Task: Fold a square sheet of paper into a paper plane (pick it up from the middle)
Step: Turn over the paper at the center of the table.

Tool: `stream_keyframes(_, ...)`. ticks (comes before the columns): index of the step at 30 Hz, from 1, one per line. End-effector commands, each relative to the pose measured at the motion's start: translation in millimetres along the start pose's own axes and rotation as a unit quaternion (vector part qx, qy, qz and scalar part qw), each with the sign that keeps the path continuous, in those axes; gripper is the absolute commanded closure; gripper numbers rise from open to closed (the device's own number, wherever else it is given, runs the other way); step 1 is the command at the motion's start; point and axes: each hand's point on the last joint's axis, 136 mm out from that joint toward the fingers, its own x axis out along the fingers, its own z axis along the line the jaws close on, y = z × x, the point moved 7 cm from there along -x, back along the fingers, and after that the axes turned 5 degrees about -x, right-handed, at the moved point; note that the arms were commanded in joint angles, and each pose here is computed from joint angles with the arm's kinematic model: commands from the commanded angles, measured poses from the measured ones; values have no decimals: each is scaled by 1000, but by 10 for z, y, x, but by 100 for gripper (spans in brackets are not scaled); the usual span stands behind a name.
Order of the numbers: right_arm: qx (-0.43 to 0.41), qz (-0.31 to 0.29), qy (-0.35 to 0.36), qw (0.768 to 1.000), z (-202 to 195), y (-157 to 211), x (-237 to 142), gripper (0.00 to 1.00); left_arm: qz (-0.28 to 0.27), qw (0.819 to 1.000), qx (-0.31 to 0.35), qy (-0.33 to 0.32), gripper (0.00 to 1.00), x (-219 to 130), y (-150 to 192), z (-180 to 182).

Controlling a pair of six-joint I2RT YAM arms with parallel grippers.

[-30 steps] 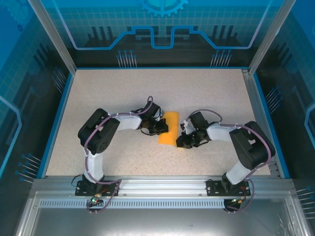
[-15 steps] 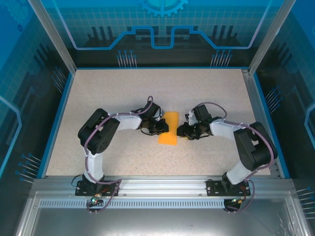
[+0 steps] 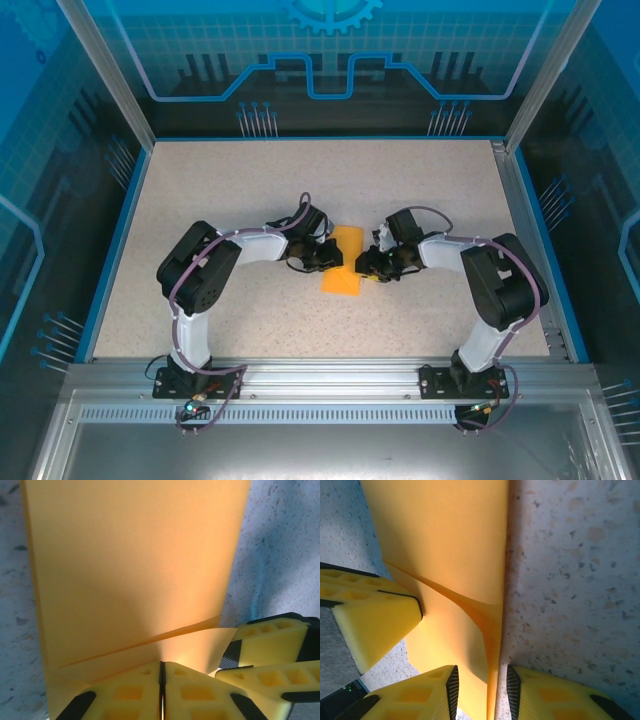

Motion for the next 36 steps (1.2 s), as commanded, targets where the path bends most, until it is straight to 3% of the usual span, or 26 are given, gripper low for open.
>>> stream_keyframes(1,9,10,-9,1000,-18,-35,65,66,0,1000,4,-17,91,9,-22,-3)
stream_keyframes(19,6,-5,-29,1000,52,-85,39,67,5,999,1,-40,93,54,3,99)
stream_keyframes(25,-1,-11,-35,999,52,-70,28,67,-13,1000,3,-19,91,-39,-5,43)
stream_keyframes(36,-6,-19,-46,999,51,-67,3,66,-22,999,-22,-45,92,-72,-26,170)
